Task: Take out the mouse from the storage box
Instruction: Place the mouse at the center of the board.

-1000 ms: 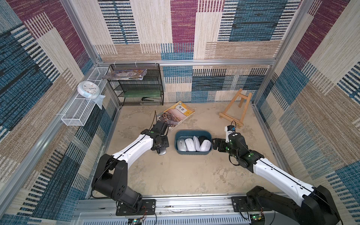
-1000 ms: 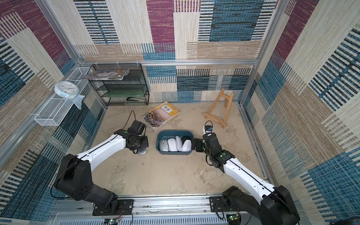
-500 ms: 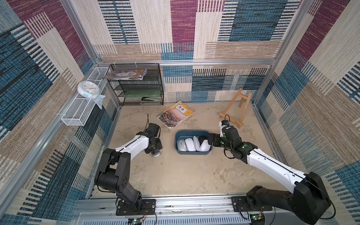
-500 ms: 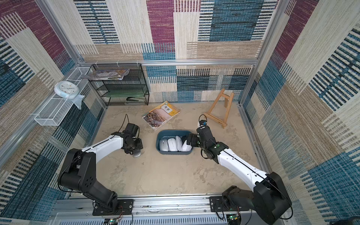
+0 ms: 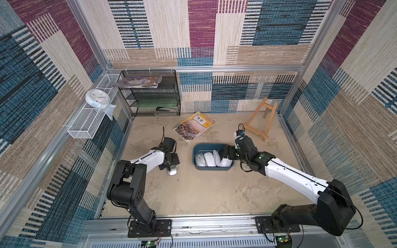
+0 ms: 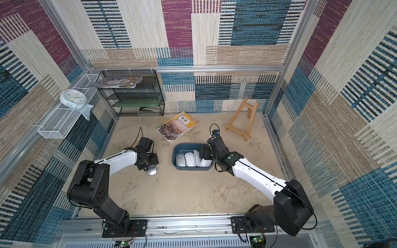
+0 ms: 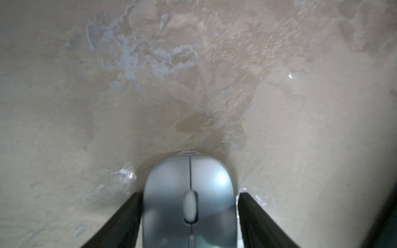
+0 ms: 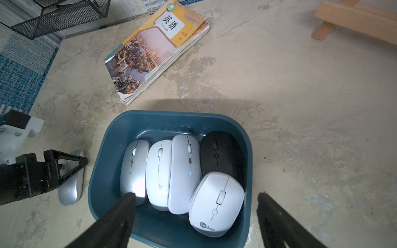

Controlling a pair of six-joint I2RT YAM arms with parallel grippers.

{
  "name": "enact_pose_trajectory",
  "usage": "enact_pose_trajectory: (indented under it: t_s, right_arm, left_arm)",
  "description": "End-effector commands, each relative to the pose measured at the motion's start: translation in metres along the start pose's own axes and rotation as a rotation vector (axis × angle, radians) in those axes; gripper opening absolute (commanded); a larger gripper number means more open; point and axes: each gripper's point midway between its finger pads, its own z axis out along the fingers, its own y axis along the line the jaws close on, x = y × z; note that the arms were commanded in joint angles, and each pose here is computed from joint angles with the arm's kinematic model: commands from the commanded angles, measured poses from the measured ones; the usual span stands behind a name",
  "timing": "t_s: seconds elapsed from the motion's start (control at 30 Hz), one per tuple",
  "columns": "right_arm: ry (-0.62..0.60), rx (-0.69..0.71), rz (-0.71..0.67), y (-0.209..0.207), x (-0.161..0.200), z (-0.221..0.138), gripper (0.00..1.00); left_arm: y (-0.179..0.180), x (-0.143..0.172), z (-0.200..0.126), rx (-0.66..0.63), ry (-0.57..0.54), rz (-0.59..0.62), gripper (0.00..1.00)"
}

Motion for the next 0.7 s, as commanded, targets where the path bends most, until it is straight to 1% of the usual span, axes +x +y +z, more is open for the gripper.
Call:
enact_pose_trajectory:
  t_s: [0.0, 0.1, 0.23, 0.43, 0.53, 0.67]
  right_arm:
    - [-0.010, 0.027, 0.007, -0.003, -0.003, 0.000, 0.91]
    - [-0.016, 0.023, 0.002, -0.001, -0.006, -0.002, 0.91]
    - [-0.017, 0.020, -0.001, 0.001, -0.007, -0.003, 0.91]
    - [-0.025, 0.032, -0.013, -0.003, -0.005, -0.008, 0.91]
    - [-0.032, 0.026, -0.019, -0.003, -0.006, -0.012, 0.91]
    - [-0.053, 0.031, -0.017, -0.007, -0.006, -0.018, 0.91]
  left_arm:
    - [0.007, 0.015, 0.001, -0.019, 0.053, -0.003, 0.85]
    - [0.006, 0.013, -0.005, 0.002, 0.026, -0.016, 0.90]
    - [0.005, 0.012, -0.017, 0.022, 0.000, -0.024, 0.92]
    - [0.005, 0.009, -0.040, 0.060, -0.075, -0.055, 0.95]
    - [0.004, 0.008, -0.058, 0.090, -0.129, -0.070, 0.95]
    - [0.000, 0.007, -0.098, 0.161, -0.253, -0.097, 0.95]
